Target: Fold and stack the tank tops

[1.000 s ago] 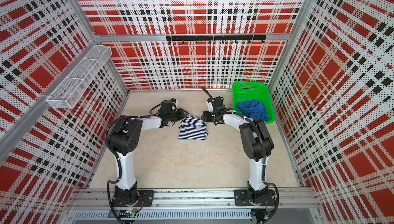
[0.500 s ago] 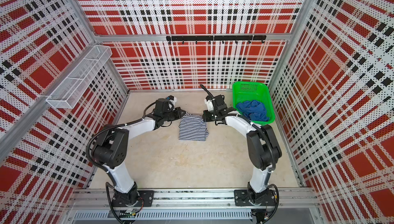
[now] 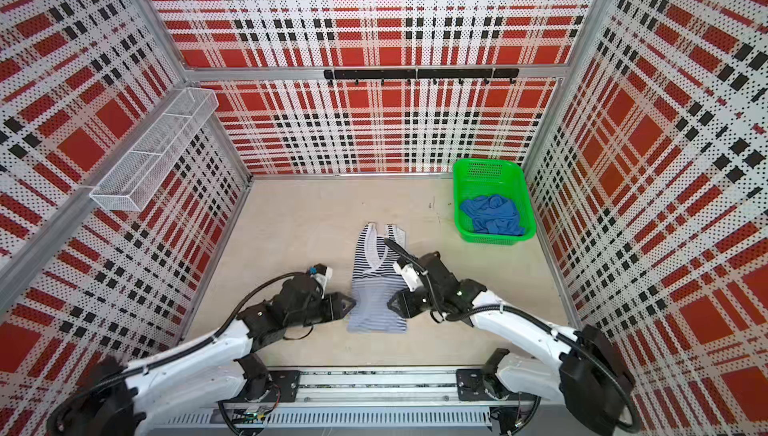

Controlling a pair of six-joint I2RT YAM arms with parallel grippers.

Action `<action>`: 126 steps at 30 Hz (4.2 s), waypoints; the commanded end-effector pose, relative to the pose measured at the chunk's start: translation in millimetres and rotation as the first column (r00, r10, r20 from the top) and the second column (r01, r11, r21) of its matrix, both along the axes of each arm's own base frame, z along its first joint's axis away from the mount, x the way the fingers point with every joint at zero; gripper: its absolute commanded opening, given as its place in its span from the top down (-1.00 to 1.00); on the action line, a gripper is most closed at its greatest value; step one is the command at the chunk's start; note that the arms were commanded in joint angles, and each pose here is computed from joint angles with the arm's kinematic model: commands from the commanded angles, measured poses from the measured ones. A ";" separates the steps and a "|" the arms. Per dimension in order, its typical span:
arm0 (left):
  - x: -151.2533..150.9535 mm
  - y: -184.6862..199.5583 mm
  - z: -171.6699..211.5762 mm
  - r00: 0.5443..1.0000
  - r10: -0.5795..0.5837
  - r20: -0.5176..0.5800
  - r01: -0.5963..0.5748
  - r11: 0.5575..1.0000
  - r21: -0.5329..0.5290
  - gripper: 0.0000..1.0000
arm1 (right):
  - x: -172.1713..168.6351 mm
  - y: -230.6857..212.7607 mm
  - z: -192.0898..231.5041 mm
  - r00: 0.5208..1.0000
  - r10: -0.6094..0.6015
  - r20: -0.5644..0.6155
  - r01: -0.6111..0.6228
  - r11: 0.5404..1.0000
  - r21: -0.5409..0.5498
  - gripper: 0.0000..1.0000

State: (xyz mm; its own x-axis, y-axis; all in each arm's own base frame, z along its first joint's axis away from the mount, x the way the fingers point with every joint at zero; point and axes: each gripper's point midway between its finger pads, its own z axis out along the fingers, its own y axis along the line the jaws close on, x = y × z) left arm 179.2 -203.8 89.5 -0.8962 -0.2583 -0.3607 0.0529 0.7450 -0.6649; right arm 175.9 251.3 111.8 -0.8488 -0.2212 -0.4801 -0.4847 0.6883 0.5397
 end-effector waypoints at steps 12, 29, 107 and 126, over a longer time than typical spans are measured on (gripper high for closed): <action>67.2 11.2 -12.7 0.990 0.124 0.063 -0.129 0.988 0.089 -0.04 | 75.9 -51.1 -33.0 0.892 -0.452 -0.032 0.429 0.865 -0.260 0.07; 84.0 -23.2 -36.9 0.996 0.081 0.028 -0.078 0.992 -0.096 0.08 | 100.1 -20.7 -72.3 0.913 -0.369 -0.174 0.366 0.929 -0.055 0.00; 163.9 11.7 -34.7 0.969 0.184 0.165 -0.200 0.976 0.086 -0.25 | 141.4 -41.5 -66.6 0.935 -0.348 -0.061 0.349 0.937 -0.003 -0.22; 21.0 11.8 -42.3 0.980 0.097 -0.173 -0.107 0.993 -0.050 -0.45 | 14.3 -48.3 -53.9 0.821 -0.469 -0.327 0.487 0.873 -0.030 0.02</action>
State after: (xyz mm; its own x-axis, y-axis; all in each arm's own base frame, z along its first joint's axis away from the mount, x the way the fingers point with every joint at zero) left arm 214.4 -189.1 48.5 -0.9033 -0.3305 -0.2733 -0.0754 0.7498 -0.6574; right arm 194.1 201.1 59.2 -0.9564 0.2010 -0.2117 0.0263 0.7814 0.6234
